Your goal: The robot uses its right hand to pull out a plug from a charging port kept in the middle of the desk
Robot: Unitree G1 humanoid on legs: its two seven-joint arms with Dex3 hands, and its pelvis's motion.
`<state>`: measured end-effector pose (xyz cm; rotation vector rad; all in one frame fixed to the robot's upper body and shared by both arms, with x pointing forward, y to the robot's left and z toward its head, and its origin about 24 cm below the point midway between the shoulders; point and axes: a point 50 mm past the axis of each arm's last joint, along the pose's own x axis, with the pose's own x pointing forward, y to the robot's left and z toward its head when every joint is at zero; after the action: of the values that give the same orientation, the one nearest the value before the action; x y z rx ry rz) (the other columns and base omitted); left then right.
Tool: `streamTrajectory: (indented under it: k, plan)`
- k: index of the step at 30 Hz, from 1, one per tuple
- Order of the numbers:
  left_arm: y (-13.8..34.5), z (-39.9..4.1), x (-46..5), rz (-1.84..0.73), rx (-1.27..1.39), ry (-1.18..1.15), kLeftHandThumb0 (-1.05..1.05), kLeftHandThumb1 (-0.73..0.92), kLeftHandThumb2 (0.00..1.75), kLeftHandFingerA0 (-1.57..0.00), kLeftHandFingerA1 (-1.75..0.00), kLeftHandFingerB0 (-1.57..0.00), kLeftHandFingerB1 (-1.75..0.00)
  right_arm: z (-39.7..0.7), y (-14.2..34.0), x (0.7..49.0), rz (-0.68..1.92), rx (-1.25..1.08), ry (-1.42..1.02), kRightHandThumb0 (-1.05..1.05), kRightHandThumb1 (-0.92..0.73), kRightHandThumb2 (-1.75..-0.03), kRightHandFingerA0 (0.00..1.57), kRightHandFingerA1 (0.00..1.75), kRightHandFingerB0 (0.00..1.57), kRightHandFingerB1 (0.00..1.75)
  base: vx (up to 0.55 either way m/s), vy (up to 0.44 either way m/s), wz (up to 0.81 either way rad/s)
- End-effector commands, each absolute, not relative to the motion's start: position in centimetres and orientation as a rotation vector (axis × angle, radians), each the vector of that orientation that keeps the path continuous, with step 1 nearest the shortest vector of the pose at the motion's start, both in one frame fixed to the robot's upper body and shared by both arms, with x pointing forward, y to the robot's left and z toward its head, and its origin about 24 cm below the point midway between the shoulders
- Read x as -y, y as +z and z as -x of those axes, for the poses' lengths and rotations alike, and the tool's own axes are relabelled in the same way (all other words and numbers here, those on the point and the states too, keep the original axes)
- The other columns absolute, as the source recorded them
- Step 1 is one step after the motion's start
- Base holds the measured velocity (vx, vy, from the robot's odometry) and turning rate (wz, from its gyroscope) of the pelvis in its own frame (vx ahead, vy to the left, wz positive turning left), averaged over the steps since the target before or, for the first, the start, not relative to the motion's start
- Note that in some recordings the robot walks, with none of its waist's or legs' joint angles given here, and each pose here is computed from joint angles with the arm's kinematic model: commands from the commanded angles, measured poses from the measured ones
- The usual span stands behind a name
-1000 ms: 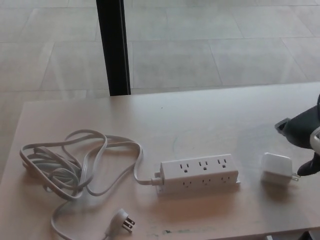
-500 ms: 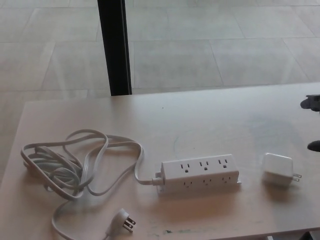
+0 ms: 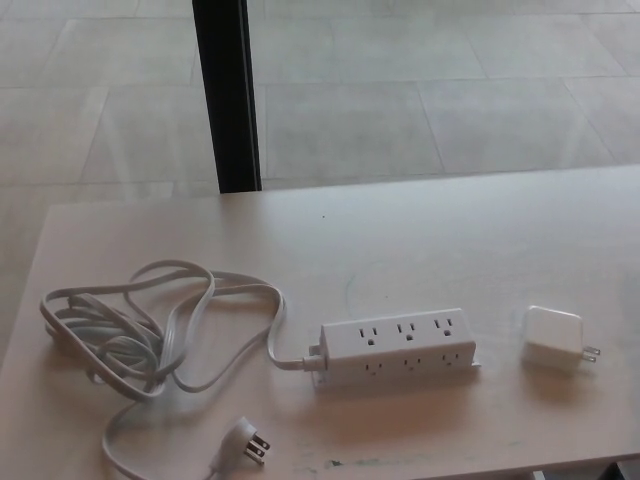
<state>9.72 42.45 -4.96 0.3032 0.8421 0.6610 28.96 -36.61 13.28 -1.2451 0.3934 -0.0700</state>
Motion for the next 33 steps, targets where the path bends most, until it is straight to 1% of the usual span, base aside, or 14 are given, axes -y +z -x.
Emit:
streamTrajectory:
  k: [1,4,7,8,10,11,13,14,16,17,18,19,21,33]
  plan:
    - [-4.6,-8.5,-43.1,-0.312,-0.838,0.688,-0.76,0.92,0.73,-0.74,-0.58,-0.54,-0.48,-9.2,8.1,49.2,0.278,-0.206,-1.266,-1.05,-0.59,-1.07,0.99,1.09,0.11,0.83,0.00,0.000,0.00]
    - [-4.6,-8.4,-43.1,-0.302,-0.836,0.689,-0.76,0.92,0.73,-0.74,-0.58,-0.53,-0.47,-8.4,6.7,49.0,0.196,-0.232,-1.334,-1.05,-0.84,-0.62,0.93,1.12,0.00,1.20,0.00,0.000,0.00]
    - [-4.6,-8.3,-43.1,-0.298,-0.837,0.685,-0.77,0.92,0.75,-0.71,-0.56,-0.50,-0.44,-7.9,4.9,48.6,0.099,-0.239,-1.419,-1.05,-0.62,-1.14,1.02,1.18,0.01,0.80,0.00,0.000,0.00]
    - [-4.6,-8.3,-43.1,-0.297,-0.836,0.687,-0.75,0.92,0.74,-0.71,-0.56,-0.51,-0.45,-7.8,4.6,48.5,0.078,-0.242,-1.424,-1.05,-0.92,-0.64,0.93,1.28,0.00,1.05,0.00,0.000,0.00]
    - [-4.6,-8.3,-43.2,-0.299,-0.840,0.684,-0.75,0.92,0.75,-0.70,-0.56,-0.49,-0.44,-7.5,4.3,48.4,0.001,-0.212,-1.415,-1.05,-0.91,-0.64,0.90,1.30,0.00,1.02,0.00,0.000,0.00]
    - [-4.6,-8.4,-43.2,-0.299,-0.841,0.686,-0.75,0.92,0.73,-0.73,-0.57,-0.52,-0.45,-7.4,4.0,48.3,-0.022,-0.201,-1.431,-1.05,-0.62,-1.16,0.96,1.21,0.00,0.79,0.00,0.000,0.00]
    - [-4.6,-8.3,-43.2,-0.291,-0.842,0.691,-0.76,0.92,0.74,-0.74,-0.57,-0.52,-0.45,-7.1,3.6,48.3,0.025,-0.307,-1.454,-1.05,-0.66,-1.19,1.02,1.17,0.01,0.76,0.00,0.000,0.00]
    - [-4.7,-8.0,-43.2,-0.293,-0.846,0.694,-0.76,0.92,0.72,-0.73,-0.58,-0.55,-0.49,-6.8,3.3,48.3,0.040,-0.334,-1.456,-1.05,-0.92,-0.69,0.95,1.13,0.00,1.13,0.00,0.000,0.00]
    - [-4.6,-7.8,-43.2,-0.312,-0.845,0.681,-0.75,0.92,0.74,-0.72,-0.57,-0.52,-0.48,-6.6,2.9,48.1,-0.005,-0.312,-1.470,-1.05,-0.92,-0.65,0.94,1.18,0.00,1.10,0.00,0.000,0.00]
    - [-4.7,-7.7,-43.2,-0.314,-0.847,0.683,-0.76,0.92,0.74,-0.71,-0.54,-0.50,-0.45,-6.6,2.6,48.0,-0.010,-0.318,-1.461,-0.91,-0.61,-1.23,0.94,1.14,0.00,0.79,0.00,0.000,0.00]
    - [-4.7,-7.7,-43.2,-0.312,-0.848,0.685,-0.76,0.92,0.74,-0.71,-0.54,-0.50,-0.45,-6.6,2.5,47.9,-0.027,-0.312,-1.455,-0.91,-0.61,-1.23,0.94,1.14,0.00,0.79,0.00,0.000,0.00]
    - [-4.8,-7.8,-43.1,-0.304,-0.849,0.690,-0.78,0.92,0.75,-0.72,-0.56,-0.51,-0.45,-6.7,2.2,47.9,-0.045,-0.327,-1.451,-1.05,-0.90,-0.60,0.96,1.16,0.00,1.26,0.00,0.000,0.00]
    - [-5.0,-7.7,-43.0,-0.295,-0.855,0.697,-0.76,0.92,0.72,-0.75,-0.59,-0.55,-0.47,-6.8,1.7,47.6,-0.032,-0.385,-1.405,-1.05,-0.89,-0.60,0.98,1.14,0.00,1.27,0.00,0.000,0.00]
    - [-5.0,-7.3,-42.9,-0.315,-0.865,0.696,-0.77,0.92,0.75,-0.74,-0.58,-0.53,-0.46,-7.6,-2.1,45.3,-0.191,-0.481,-1.322,-0.96,-0.49,-1.07,1.00,1.09,0.13,0.89,0.00,0.000,0.00]
